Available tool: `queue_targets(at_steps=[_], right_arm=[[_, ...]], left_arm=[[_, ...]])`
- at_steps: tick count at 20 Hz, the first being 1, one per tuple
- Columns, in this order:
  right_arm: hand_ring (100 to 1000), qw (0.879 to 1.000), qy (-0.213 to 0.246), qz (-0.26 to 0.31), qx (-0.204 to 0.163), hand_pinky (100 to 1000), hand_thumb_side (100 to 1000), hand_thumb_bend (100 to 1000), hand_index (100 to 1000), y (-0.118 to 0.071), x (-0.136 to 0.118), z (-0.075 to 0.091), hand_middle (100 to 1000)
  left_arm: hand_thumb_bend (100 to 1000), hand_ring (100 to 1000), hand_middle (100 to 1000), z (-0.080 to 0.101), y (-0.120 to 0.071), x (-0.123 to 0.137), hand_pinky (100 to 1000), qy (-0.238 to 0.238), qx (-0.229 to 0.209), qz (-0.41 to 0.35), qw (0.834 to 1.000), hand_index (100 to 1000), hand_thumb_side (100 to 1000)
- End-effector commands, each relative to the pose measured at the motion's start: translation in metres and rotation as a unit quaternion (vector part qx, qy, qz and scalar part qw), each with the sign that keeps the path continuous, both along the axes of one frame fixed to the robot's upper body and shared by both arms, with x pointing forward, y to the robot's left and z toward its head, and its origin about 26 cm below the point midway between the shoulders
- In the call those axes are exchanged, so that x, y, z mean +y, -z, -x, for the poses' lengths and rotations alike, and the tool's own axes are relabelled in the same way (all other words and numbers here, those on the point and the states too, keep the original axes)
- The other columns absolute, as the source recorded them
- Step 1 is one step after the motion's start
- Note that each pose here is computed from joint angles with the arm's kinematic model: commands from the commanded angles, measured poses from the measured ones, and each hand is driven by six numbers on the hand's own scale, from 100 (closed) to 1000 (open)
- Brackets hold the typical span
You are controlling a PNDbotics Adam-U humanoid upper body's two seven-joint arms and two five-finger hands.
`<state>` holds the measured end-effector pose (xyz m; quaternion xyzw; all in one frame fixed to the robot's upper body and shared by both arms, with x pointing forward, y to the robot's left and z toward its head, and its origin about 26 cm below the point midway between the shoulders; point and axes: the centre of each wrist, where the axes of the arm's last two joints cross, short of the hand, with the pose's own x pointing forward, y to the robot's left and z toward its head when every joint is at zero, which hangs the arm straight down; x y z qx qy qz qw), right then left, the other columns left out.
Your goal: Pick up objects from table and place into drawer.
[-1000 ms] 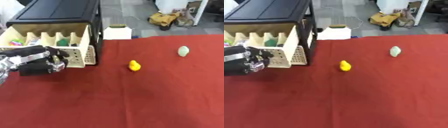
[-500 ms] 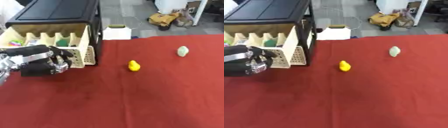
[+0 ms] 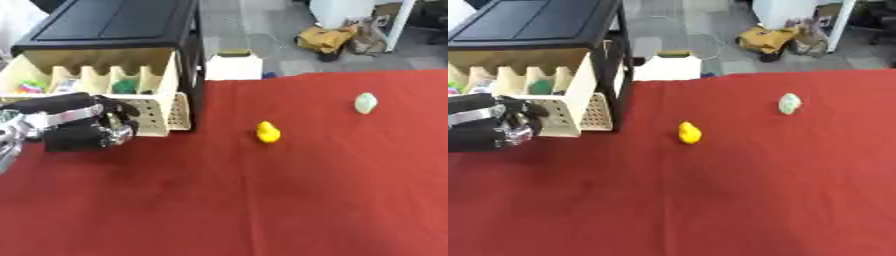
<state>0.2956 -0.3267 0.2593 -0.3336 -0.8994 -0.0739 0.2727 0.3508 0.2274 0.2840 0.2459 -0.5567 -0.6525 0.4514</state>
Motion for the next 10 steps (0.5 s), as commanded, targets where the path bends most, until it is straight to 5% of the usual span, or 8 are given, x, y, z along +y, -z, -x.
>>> queue_targets(at_steps=[1,10], right_arm=[[721,1.000,0.002,0.005,-0.017,685,629,150,762,-0.011,-0.001,0.004,567],[721,1.000,0.003,0.004,-0.018,686,628,149,761,-0.011,-0.001,0.004,566]], left_arm=[[100,700,811,0.000,-0.011,0.001,411,-0.002,-0.022,0.006,1.000,966,1000],[100,725,834,-0.012,-0.010,0.003,431,-0.017,-0.043,0.019,0.999,978,1000]])
